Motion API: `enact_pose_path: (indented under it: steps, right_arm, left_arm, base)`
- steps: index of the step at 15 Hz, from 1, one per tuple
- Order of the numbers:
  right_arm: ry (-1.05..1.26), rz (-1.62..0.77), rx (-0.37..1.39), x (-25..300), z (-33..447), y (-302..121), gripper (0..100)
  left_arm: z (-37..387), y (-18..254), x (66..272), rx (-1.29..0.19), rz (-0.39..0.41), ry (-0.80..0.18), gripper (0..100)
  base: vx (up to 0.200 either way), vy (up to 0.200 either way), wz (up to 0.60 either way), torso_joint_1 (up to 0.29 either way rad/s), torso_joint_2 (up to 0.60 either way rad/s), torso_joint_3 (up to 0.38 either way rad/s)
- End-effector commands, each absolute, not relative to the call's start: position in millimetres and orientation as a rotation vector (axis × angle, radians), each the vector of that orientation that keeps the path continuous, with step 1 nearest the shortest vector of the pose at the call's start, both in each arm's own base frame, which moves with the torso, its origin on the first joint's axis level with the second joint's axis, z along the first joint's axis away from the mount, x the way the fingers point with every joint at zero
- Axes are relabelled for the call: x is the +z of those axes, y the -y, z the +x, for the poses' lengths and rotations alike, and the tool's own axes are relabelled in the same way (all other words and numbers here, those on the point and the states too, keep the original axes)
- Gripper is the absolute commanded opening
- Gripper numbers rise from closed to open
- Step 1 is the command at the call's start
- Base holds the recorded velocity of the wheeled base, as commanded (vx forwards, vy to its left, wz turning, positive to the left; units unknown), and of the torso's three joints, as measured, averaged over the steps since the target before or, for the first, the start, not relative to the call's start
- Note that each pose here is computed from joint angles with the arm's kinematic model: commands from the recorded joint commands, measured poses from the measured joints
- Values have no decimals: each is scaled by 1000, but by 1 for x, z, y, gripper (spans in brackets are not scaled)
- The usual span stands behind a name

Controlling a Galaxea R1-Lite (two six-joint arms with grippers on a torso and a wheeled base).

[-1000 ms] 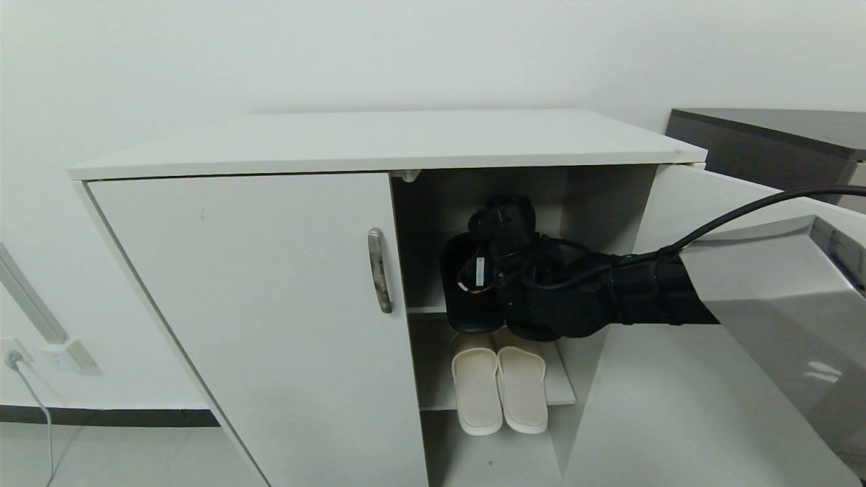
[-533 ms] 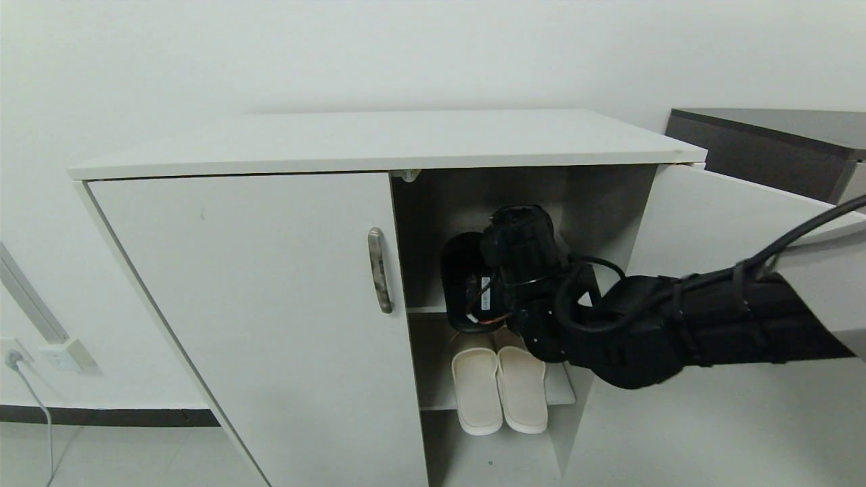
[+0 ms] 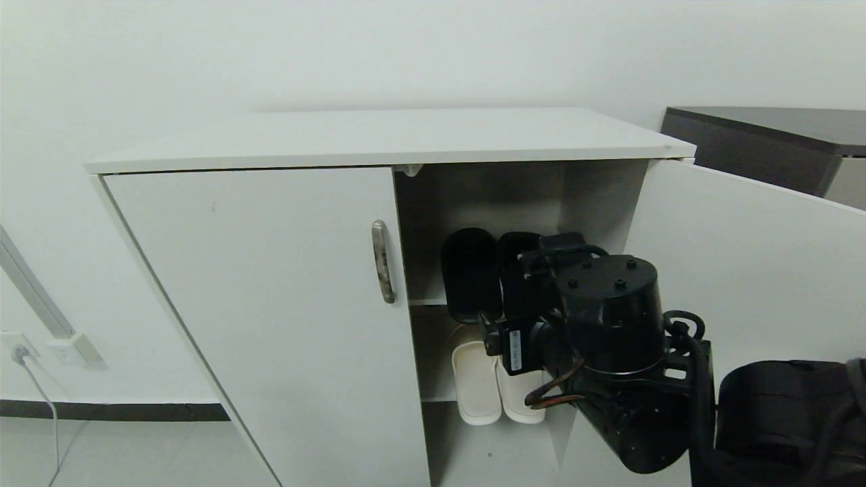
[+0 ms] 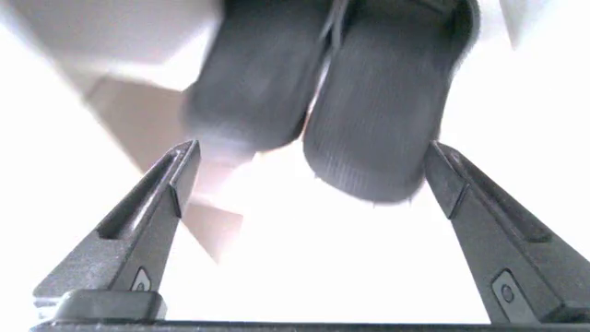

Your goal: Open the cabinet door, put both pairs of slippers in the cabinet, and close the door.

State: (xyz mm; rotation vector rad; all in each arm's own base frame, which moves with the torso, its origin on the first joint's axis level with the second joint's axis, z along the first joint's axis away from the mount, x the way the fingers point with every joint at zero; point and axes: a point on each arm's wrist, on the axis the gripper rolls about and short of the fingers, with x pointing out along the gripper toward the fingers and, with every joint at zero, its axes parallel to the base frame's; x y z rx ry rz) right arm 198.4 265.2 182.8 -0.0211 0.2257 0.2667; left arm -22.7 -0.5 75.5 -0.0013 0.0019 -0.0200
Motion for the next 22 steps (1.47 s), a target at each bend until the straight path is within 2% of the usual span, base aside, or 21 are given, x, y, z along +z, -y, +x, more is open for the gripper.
enact_pose_path:
  steps: [1, 2, 3, 11, 22]
  right_arm:
    - [-219, -15, 279, 186, 192, -261, 100]
    - [-222, -21, 279, 185, 192, -261, 100]
    - [-222, -21, 279, 185, 192, -261, 0]
    - [-279, -36, 358, 164, 202, -260, 0]
    - [-299, -56, 340, 148, 212, -261, 0]
  left_arm:
    - [-23, 1, 76, -20, -2, -2, 0]
    - [-23, 1, 76, -20, -2, -2, 0]
    - [-23, 1, 76, -20, -2, -2, 0]
    - [-23, 1, 76, -20, -2, -2, 0]
    - [-23, 1, 76, -20, -3, -2, 0]
  base:
    - [-200, 0, 0, -2, 7, 7]
    - [-200, 0, 0, -2, 2, -2]
    - [-200, 0, 0, -2, 2, 7]
    - [-200, 0, 0, 1, 1, 3]
    - [0, 0, 0, 0, 0, 0]
